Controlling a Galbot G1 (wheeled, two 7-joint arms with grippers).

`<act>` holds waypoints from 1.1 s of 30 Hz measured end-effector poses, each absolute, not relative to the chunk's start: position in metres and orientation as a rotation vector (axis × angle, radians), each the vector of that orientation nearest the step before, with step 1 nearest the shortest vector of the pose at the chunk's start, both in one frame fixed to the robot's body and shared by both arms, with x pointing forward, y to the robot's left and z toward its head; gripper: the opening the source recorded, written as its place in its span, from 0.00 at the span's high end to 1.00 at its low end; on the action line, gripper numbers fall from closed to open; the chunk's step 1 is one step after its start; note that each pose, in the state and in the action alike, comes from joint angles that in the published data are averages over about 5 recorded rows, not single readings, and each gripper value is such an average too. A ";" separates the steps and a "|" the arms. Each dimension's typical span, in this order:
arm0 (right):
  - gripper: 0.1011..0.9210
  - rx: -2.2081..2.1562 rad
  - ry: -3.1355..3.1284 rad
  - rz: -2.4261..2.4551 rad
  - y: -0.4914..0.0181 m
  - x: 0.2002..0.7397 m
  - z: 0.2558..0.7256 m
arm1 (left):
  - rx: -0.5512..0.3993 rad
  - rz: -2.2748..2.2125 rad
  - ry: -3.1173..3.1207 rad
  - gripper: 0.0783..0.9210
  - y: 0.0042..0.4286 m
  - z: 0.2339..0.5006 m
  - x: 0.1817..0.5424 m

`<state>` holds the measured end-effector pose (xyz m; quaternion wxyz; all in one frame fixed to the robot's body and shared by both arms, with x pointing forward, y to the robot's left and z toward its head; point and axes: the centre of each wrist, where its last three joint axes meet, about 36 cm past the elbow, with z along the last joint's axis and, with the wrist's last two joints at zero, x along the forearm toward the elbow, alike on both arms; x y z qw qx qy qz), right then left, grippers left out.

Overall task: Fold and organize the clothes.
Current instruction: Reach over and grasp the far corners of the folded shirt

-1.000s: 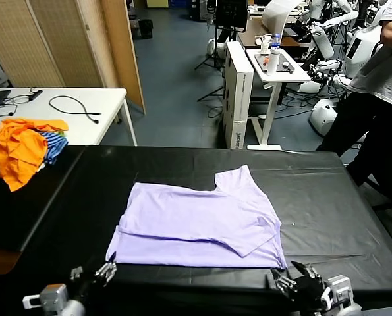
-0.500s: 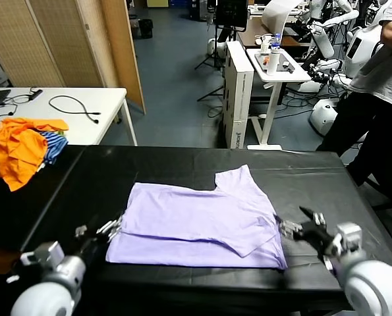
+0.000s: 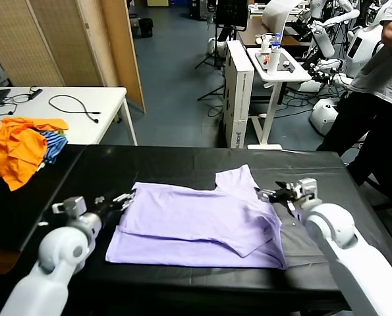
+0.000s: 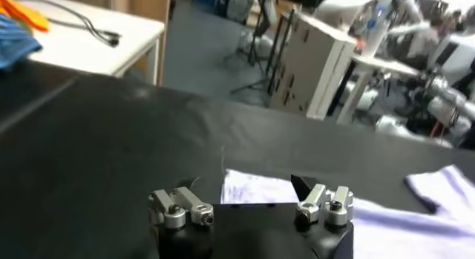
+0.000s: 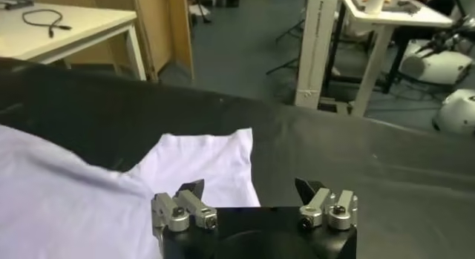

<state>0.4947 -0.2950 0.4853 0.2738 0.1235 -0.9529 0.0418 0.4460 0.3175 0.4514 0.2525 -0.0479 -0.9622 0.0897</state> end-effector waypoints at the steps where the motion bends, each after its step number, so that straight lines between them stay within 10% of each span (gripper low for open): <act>1: 0.02 0.331 -2.559 0.116 -0.294 0.500 0.484 | -0.132 0.236 -2.609 0.02 0.318 0.449 0.452; 24: 0.02 0.321 -2.496 0.150 -0.271 0.559 0.460 | -0.148 0.136 -2.559 0.02 0.315 0.432 0.522; 33: 0.22 0.324 -2.478 0.156 -0.268 0.567 0.453 | -0.164 0.115 -2.545 0.15 0.312 0.421 0.522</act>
